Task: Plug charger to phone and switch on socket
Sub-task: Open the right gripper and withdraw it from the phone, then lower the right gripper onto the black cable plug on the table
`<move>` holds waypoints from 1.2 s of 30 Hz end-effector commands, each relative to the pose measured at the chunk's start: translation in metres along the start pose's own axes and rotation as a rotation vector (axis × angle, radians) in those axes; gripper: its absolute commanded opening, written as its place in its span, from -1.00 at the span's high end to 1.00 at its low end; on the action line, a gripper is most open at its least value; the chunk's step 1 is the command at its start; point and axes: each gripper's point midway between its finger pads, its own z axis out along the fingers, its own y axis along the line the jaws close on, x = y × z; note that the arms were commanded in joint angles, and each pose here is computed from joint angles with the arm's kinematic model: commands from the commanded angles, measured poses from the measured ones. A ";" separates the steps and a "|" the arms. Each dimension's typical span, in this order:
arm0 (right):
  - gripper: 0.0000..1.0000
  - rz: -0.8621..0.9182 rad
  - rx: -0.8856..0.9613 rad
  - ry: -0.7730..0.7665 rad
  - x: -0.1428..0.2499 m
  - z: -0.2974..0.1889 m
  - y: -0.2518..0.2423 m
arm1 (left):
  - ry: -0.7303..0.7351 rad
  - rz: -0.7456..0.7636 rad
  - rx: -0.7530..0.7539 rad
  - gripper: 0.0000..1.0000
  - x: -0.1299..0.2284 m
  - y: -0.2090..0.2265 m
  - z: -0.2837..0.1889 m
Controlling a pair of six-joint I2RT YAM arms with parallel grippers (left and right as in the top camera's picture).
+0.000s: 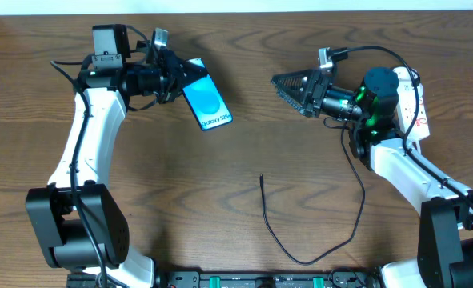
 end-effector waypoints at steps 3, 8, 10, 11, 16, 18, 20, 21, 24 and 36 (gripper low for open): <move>-0.98 -0.086 0.033 0.047 -0.004 0.001 0.006 | 0.056 0.186 0.092 0.85 0.013 -0.016 -0.003; -0.98 -0.112 0.178 0.103 -0.005 0.005 0.000 | 0.040 0.179 0.101 0.85 0.007 -0.014 -0.011; -0.98 -0.119 0.264 0.110 -0.005 0.004 -0.006 | 0.027 0.173 0.101 0.85 0.003 -0.012 -0.016; -0.99 -0.123 0.315 0.108 -0.005 0.004 -0.009 | 0.019 0.170 0.100 0.85 0.001 -0.011 -0.019; -0.99 -0.161 0.592 0.092 -0.005 -0.006 -0.027 | -0.014 0.156 0.094 0.85 -0.008 -0.004 -0.030; -0.98 -0.179 0.671 0.110 0.004 -0.006 -0.034 | -0.021 0.156 0.093 0.85 -0.010 -0.003 -0.032; -0.99 -0.180 0.765 0.136 0.019 -0.008 -0.045 | -0.026 0.154 0.092 0.85 -0.011 -0.002 -0.034; -0.98 -0.179 0.810 0.149 0.026 -0.010 -0.050 | -0.027 0.154 0.092 0.85 -0.011 -0.002 -0.034; -0.99 -0.193 0.977 0.196 0.050 -0.021 -0.066 | -0.026 0.154 0.092 0.85 -0.011 -0.002 -0.034; -0.99 -0.085 1.163 0.362 0.131 -0.047 -0.114 | -0.027 0.154 0.091 0.85 -0.011 -0.002 -0.034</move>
